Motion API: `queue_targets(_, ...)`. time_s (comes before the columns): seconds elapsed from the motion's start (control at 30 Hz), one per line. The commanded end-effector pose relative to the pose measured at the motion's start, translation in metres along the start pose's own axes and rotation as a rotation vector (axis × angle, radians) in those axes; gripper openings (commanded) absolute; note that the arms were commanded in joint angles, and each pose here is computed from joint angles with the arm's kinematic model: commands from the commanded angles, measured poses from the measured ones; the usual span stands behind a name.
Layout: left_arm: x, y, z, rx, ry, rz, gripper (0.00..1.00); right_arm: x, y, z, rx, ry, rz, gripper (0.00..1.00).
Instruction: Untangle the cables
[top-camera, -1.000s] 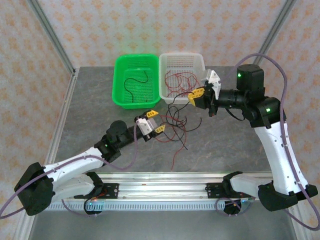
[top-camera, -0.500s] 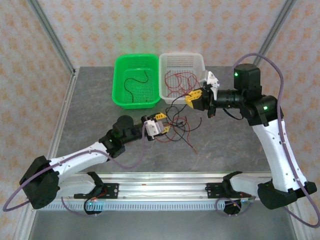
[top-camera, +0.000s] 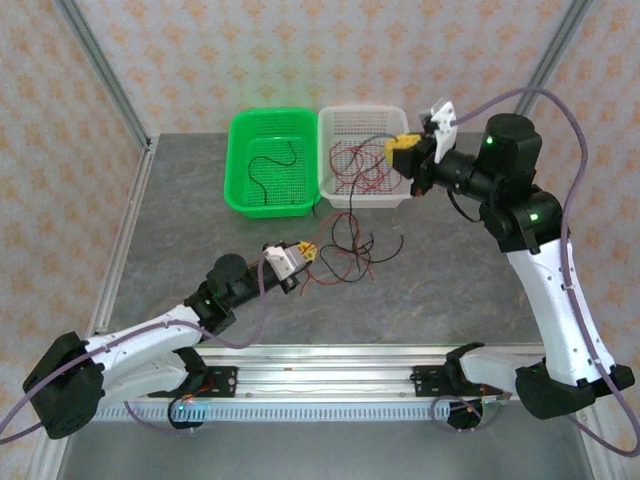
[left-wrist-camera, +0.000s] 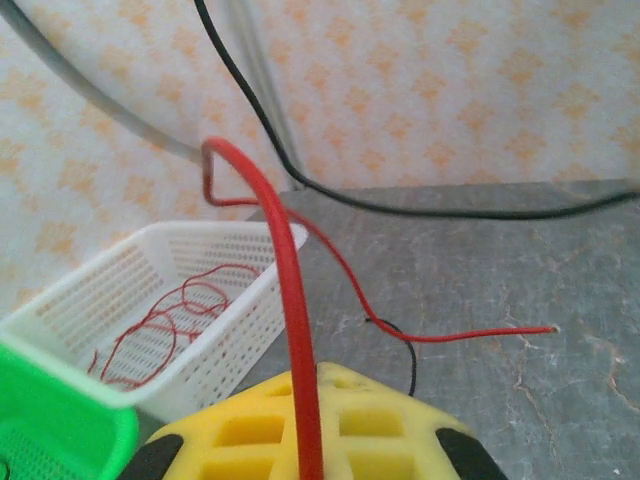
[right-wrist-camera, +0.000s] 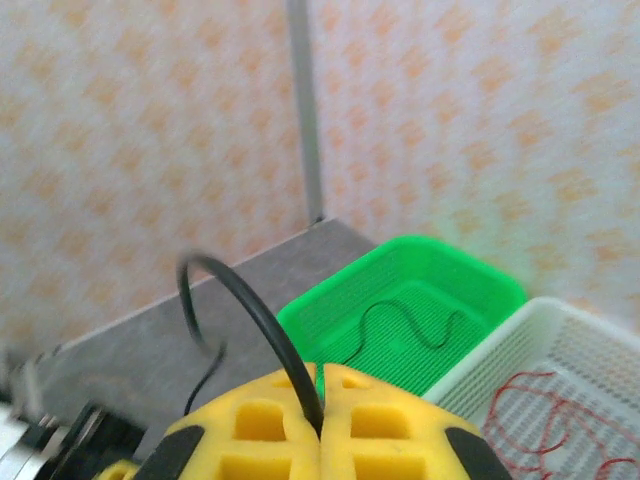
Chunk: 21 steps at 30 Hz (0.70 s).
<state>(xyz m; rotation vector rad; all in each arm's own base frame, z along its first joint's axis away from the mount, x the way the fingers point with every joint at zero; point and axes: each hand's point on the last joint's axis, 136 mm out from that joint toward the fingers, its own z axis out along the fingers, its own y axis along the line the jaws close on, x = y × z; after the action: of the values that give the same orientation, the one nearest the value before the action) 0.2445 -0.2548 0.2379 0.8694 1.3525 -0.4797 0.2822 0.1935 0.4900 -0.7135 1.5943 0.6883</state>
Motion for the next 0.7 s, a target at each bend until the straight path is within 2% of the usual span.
queue_targets(0.0, -0.009, 0.023, -0.015, -0.144, -0.088, -0.172, 0.0, -0.068, -0.023, -0.01, 0.144, -0.223, 0.043, 0.0)
queue_targets(0.13, 0.002, 0.034, -0.027, -0.233, -0.088, -0.271, 0.0, -0.097, -0.033, -0.005, 0.157, -0.319, 0.091, 0.0)
queue_targets(0.3, 0.005, 0.041, -0.034, -0.286, -0.093, -0.352, 0.0, -0.112, -0.043, 0.026, 0.092, -0.353, 0.142, 0.0)
queue_targets(0.5, -0.002, 0.041, -0.038, -0.303, -0.093, -0.376, 0.0, -0.103, -0.063, 0.093, -0.01, -0.318, 0.216, 0.0)
queue_targets(0.67, -0.015, 0.043, -0.04, -0.313, -0.092, -0.382, 0.0, -0.078, -0.071, 0.164, -0.034, -0.241, 0.192, 0.0)
